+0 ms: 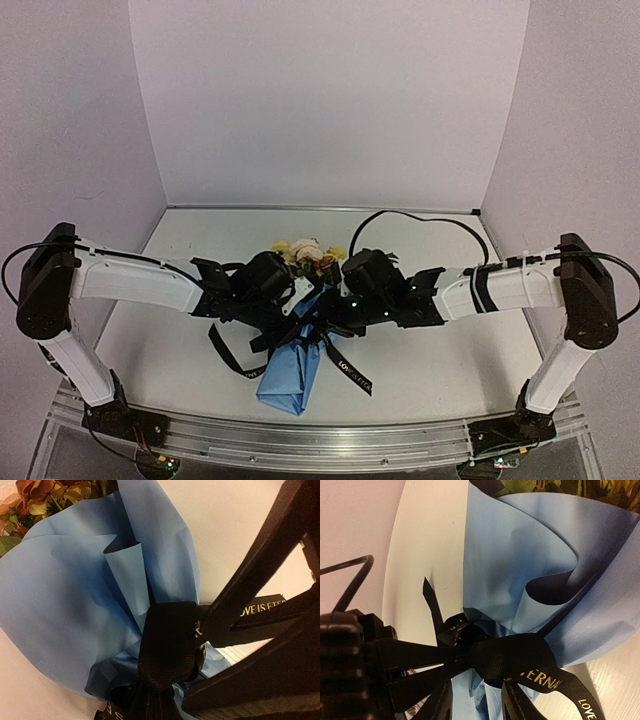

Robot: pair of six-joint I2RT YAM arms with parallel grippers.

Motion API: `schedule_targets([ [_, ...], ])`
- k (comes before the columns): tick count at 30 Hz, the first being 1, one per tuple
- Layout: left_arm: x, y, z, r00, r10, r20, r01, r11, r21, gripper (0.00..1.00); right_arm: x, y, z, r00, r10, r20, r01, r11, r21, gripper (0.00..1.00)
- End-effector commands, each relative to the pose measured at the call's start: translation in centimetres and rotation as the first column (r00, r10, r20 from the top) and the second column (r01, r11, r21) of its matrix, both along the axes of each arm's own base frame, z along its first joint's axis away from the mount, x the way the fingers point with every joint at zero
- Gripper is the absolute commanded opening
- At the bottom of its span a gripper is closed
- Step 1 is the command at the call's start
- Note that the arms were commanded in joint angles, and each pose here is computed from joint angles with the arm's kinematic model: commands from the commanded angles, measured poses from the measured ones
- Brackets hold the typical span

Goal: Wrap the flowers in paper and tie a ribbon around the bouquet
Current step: Cross the half-tied ribbon over the folded bouquet.

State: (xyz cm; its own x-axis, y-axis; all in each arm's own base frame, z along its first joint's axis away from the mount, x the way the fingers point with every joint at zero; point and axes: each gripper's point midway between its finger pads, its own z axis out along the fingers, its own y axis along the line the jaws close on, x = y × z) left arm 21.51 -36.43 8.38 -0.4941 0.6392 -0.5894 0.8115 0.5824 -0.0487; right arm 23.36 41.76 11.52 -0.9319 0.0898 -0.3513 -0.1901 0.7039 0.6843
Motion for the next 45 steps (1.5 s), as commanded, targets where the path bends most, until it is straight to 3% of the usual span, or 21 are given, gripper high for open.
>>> schedule_targets([
  [1, -0.5, 0.0, 1.3, 1.0, -0.022, 0.011, 0.022, 0.999, -0.028, 0.0, 0.7, 0.6, 0.2, 0.998, -0.065, -0.009, 0.065, 0.998, 0.017, 0.34],
  [14, -1.0, 0.0, 1.4, 0.999, -0.038, -0.003, 0.038, 0.998, -0.04, 0.0, 1.8, 0.4, -1.0, 0.993, -0.12, 0.007, 0.12, 0.993, -0.015, 0.34],
  [31, -2.0, 0.1, 0.5, 0.995, -0.091, -0.042, 0.09, 0.996, -0.018, 0.0, 1.4, 0.7, -1.9, 0.996, -0.082, -0.045, 0.081, 0.996, -0.028, 0.34],
  [45, -2.3, -0.2, 0.1, 0.992, -0.111, -0.054, 0.111, 0.994, -0.001, 0.0, 1.1, 1.4, -2.1, 0.997, -0.048, -0.059, 0.046, 0.999, -0.028, 0.08],
])
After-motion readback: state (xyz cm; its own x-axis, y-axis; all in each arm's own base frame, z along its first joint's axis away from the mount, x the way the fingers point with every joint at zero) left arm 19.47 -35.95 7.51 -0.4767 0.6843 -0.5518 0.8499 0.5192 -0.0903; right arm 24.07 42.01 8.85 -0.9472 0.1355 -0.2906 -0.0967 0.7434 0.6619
